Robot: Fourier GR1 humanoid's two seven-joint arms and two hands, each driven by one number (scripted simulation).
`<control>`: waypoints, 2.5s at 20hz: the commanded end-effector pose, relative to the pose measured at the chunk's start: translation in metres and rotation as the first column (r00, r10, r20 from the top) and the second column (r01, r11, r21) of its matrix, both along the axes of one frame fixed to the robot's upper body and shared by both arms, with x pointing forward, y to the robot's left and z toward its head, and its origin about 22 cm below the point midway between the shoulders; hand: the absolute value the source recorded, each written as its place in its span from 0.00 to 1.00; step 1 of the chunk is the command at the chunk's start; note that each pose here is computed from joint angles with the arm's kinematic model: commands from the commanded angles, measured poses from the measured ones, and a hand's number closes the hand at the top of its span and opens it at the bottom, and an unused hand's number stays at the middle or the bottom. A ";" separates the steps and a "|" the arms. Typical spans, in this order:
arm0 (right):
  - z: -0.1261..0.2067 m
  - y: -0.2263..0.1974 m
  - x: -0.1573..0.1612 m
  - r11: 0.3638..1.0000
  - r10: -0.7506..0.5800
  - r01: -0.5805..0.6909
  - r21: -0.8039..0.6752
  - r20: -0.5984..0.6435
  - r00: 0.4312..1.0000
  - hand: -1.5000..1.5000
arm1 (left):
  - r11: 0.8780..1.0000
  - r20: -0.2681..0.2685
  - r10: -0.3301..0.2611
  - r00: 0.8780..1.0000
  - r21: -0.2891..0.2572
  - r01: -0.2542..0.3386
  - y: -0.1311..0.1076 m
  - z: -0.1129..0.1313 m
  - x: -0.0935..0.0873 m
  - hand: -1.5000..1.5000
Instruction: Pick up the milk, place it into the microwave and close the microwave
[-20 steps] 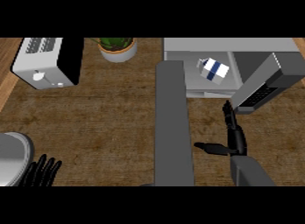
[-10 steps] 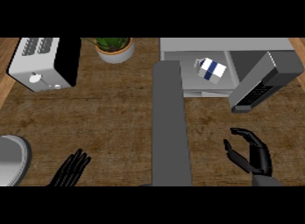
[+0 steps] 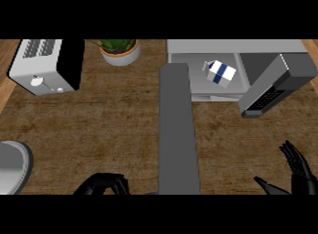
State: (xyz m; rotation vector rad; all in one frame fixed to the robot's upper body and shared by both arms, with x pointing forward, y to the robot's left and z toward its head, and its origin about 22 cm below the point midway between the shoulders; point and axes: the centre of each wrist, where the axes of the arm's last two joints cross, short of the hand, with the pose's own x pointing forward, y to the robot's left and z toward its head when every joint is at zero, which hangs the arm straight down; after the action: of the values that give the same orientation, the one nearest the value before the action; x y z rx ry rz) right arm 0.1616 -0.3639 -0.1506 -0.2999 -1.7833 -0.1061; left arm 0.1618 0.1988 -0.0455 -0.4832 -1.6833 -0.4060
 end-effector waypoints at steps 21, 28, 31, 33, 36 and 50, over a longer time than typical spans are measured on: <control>0.040 -0.081 -0.037 0.999 0.015 -0.019 0.040 0.094 0.995 0.00 | 0.810 -0.193 -0.414 0.890 0.369 0.456 -0.120 -0.046 0.062 1.00; 0.045 -0.069 -0.027 0.988 0.132 -0.144 0.064 0.163 0.978 0.00 | 0.847 -0.079 -0.424 0.902 0.319 0.426 -0.154 -0.041 0.047 1.00; 0.057 -0.060 -0.010 0.981 0.176 -0.188 0.052 0.178 0.968 0.00 | 0.881 -0.051 -0.390 0.919 0.270 0.389 -0.159 -0.033 0.059 1.00; 0.066 -0.063 0.002 0.981 0.182 -0.191 0.037 0.180 0.967 0.00 | 0.888 -0.043 -0.383 0.923 0.258 0.381 -0.172 -0.026 0.040 1.00; 0.074 -0.059 0.007 0.973 0.220 -0.228 0.027 0.178 0.959 0.00 | 0.910 -0.025 -0.325 0.945 0.264 0.320 -0.176 -0.017 0.056 0.00; 0.111 -0.046 0.045 0.929 0.362 -0.370 -0.002 0.213 0.907 0.00 | 0.963 0.129 -0.164 0.978 0.237 0.130 -0.199 0.038 0.108 1.00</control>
State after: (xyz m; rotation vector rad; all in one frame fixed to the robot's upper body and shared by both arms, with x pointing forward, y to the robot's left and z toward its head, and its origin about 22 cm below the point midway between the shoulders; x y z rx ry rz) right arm 0.1974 -0.4089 -0.0507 -0.0073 -1.9759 0.0557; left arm 0.2606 0.0199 -0.0334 -0.3833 -1.6289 -0.7922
